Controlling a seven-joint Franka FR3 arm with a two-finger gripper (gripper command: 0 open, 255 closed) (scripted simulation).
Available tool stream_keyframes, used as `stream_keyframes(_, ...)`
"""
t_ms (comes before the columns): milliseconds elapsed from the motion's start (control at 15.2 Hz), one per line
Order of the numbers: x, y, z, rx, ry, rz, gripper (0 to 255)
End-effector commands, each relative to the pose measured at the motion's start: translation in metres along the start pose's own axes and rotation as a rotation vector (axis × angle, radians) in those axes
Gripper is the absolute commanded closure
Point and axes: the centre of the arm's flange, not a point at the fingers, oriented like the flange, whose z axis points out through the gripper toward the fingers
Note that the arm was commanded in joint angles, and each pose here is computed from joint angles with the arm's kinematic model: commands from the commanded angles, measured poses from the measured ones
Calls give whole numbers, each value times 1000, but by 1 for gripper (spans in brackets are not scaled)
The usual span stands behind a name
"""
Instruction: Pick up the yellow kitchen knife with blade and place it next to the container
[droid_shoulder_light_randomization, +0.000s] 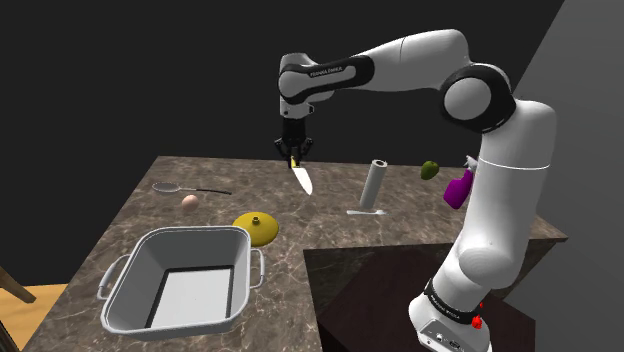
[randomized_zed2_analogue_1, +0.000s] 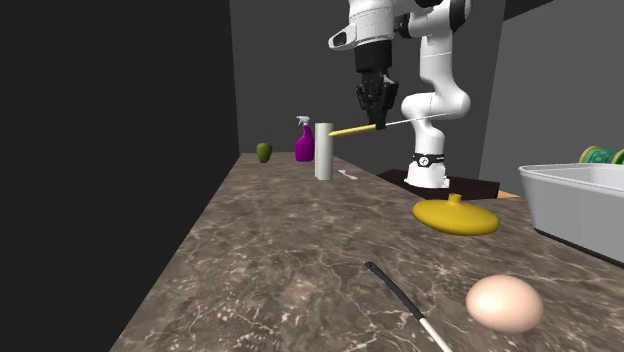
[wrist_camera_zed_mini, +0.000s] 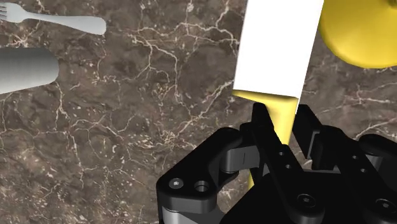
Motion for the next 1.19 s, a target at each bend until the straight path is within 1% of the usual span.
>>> stream_keyframes(0, -24, -11, 3, 0, 1, 1, 255)
stream_keyframes(1122, -220, -117, 30, 0, 1, 1, 255)
